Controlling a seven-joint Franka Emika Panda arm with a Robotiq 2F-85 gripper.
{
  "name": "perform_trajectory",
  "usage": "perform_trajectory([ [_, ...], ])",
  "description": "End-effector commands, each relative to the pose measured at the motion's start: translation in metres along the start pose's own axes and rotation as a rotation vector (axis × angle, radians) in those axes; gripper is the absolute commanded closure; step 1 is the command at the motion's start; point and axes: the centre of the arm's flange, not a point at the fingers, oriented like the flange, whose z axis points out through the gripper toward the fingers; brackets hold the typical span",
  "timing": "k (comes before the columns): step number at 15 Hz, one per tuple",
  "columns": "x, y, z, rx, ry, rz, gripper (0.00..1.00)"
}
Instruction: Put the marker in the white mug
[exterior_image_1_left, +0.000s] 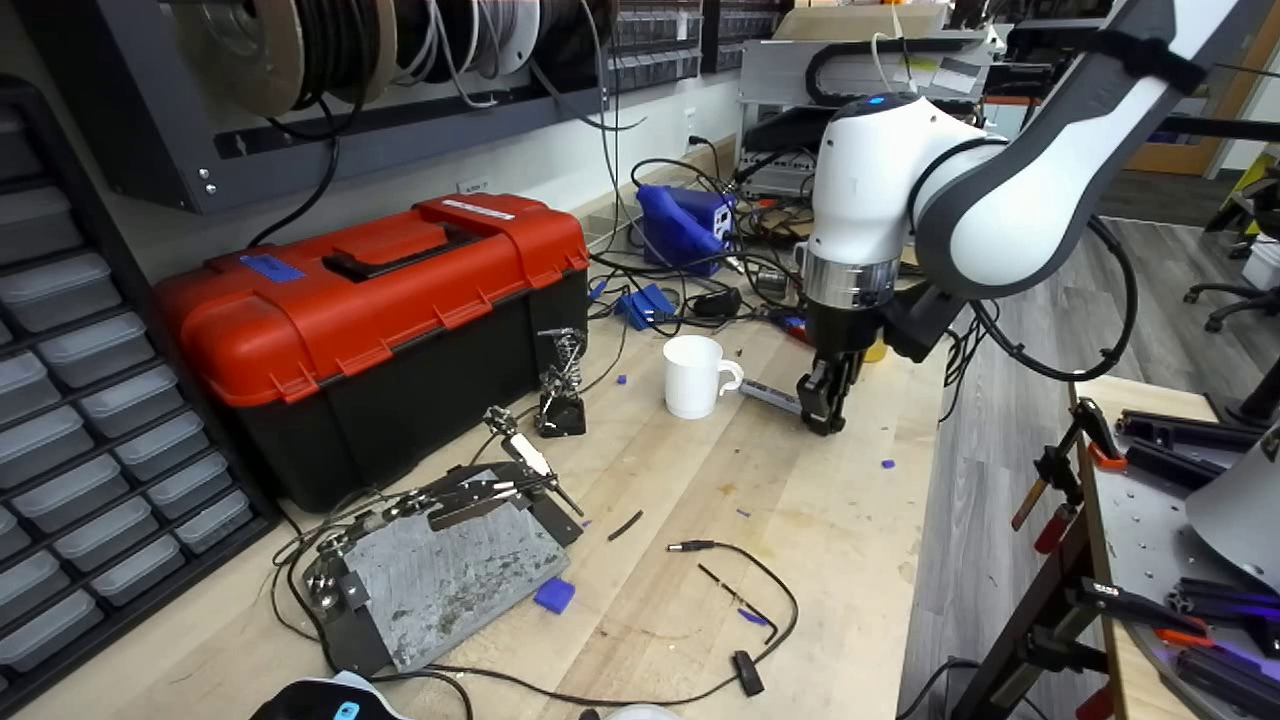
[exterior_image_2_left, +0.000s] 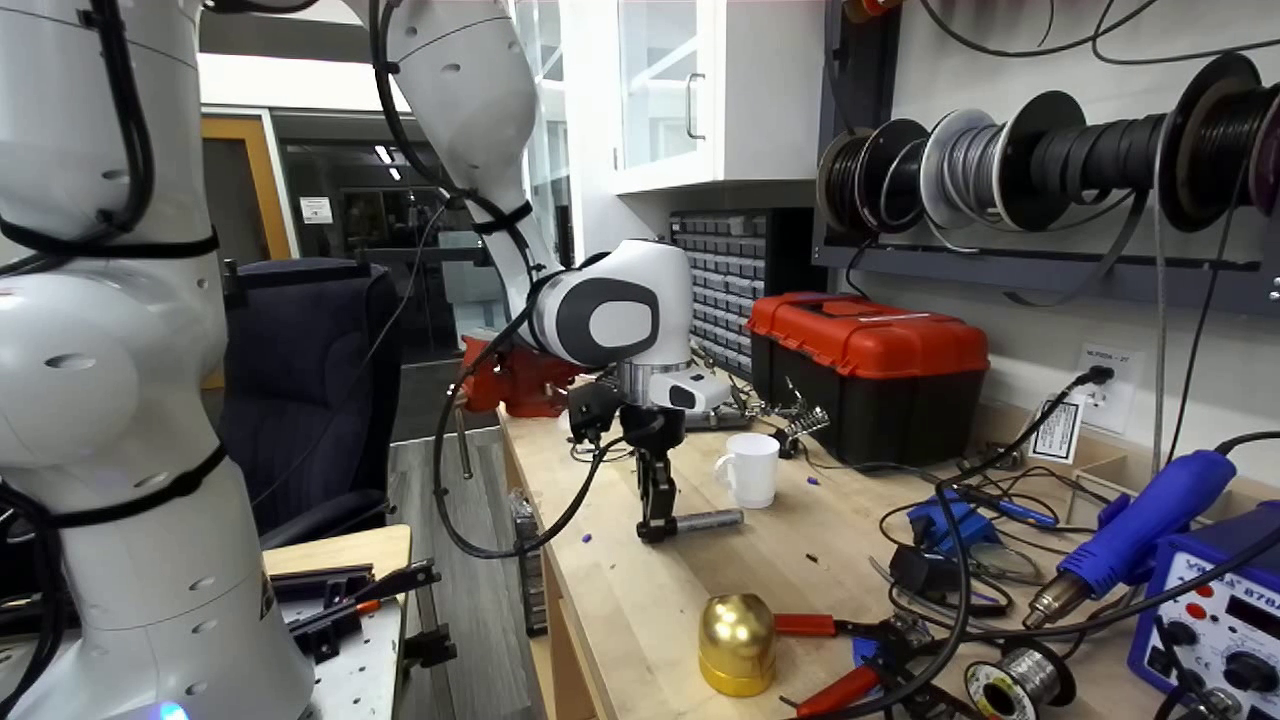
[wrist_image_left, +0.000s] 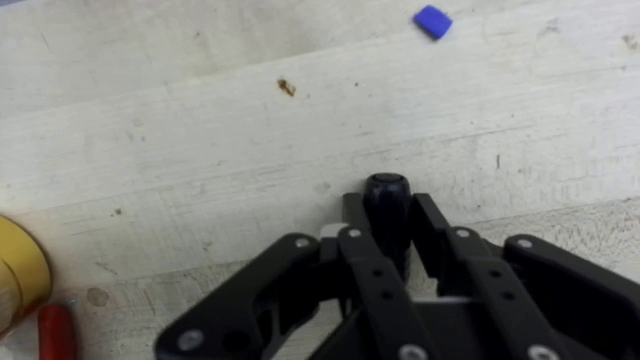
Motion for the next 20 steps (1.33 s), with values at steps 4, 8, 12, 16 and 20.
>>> perform_trajectory([
  [4, -0.001, 0.001, -0.024, -0.011, 0.000, 0.022, 0.94],
  [8, 0.005, 0.003, -0.059, -0.045, 0.003, 0.004, 0.94],
  [12, 0.008, 0.006, -0.092, -0.083, -0.018, -0.019, 0.94],
  [16, 0.011, 0.010, -0.115, -0.103, -0.058, -0.040, 0.94],
  [20, 0.034, 0.014, -0.134, -0.098, -0.059, -0.049, 0.94],
])
